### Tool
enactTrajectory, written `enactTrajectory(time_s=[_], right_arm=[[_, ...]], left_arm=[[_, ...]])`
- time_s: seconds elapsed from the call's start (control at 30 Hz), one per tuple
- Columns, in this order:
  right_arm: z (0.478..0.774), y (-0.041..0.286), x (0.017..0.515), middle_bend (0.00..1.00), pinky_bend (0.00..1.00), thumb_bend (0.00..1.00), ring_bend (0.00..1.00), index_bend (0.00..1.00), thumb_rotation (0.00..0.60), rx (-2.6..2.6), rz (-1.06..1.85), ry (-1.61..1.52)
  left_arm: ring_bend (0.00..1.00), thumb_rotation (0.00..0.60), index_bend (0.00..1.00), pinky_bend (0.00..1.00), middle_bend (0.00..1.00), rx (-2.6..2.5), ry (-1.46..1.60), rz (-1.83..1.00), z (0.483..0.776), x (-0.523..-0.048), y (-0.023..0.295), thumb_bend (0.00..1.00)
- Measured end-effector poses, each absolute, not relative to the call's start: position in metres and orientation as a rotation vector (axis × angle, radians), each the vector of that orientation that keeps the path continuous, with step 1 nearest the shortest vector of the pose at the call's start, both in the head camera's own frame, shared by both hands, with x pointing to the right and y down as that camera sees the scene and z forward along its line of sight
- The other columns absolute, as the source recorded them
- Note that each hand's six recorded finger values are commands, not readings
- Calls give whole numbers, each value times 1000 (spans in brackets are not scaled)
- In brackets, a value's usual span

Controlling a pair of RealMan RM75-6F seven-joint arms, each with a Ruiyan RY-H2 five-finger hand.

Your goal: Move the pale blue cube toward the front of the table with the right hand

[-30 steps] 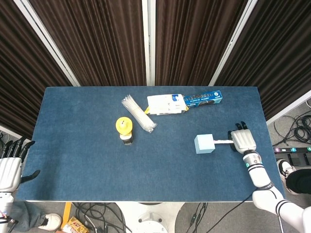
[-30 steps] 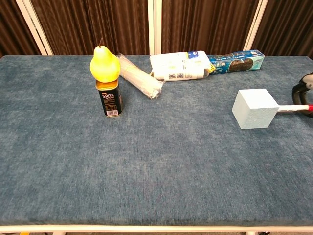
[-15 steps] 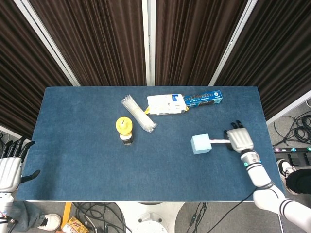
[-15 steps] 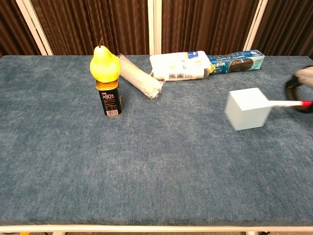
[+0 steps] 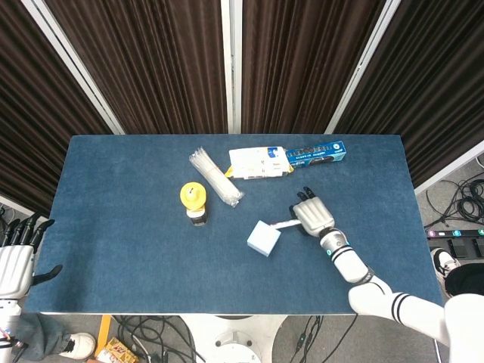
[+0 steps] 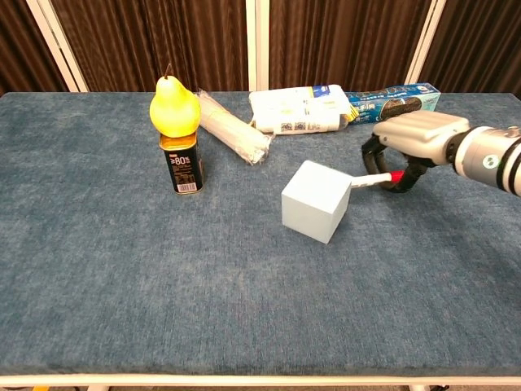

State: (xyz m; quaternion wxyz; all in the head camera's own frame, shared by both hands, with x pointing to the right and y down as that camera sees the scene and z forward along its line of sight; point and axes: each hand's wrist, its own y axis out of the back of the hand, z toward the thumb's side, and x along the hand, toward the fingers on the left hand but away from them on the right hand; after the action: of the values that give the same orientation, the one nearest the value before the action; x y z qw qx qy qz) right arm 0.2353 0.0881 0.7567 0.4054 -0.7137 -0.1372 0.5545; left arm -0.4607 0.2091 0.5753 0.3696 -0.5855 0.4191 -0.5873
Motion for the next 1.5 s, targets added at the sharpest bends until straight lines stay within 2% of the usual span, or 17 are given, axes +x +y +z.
enactTrajectory(time_s=[0.47, 0.93, 1.13, 1.17, 1.23, 1.3, 1.37, 1.43, 1.5], right_arm=[[739, 122, 224, 535, 65, 494, 130, 645, 600, -1862, 1353, -224], [743, 149, 148, 536, 34, 493, 130, 645, 600, -1972, 1227, -159], [741, 149, 144, 536, 30, 484, 130, 645, 600, -1953, 1220, -162], [740, 147, 147, 531, 24, 465, 128, 630, 600, -1943, 1227, -171], [738, 139, 157, 471, 8, 340, 95, 528, 600, -1908, 1250, -195], [736, 132, 168, 334, 0, 153, 32, 339, 600, -1873, 1278, -214], [735, 126, 180, 200, 0, 29, 0, 156, 600, -1843, 1315, -224], [734, 121, 193, 139, 0, 0, 0, 68, 600, -1817, 1356, -234], [730, 116, 205, 119, 0, 0, 0, 36, 600, -1796, 1386, -248]], left_arm=[[123, 600, 219, 97, 155, -1502, 1076, -1507, 575, -461, 209, 51], [123, 600, 219, 97, 155, -1502, 1076, -1507, 575, -461, 209, 51], [123, 600, 219, 97, 155, -1502, 1076, -1507, 575, -461, 209, 51], [123, 600, 219, 97, 155, -1502, 1076, -1507, 575, -461, 209, 51], [123, 600, 219, 97, 155, -1502, 1076, -1507, 575, -461, 209, 51], [123, 600, 219, 97, 155, -1502, 1076, -1507, 575, -461, 209, 51], [123, 600, 219, 97, 155, -1502, 1076, -1507, 575, -461, 209, 51], [123, 600, 219, 97, 155, -1502, 1076, -1507, 575, -461, 209, 51], [123, 600, 219, 97, 155, -1502, 1076, -1507, 575, -461, 209, 51]])
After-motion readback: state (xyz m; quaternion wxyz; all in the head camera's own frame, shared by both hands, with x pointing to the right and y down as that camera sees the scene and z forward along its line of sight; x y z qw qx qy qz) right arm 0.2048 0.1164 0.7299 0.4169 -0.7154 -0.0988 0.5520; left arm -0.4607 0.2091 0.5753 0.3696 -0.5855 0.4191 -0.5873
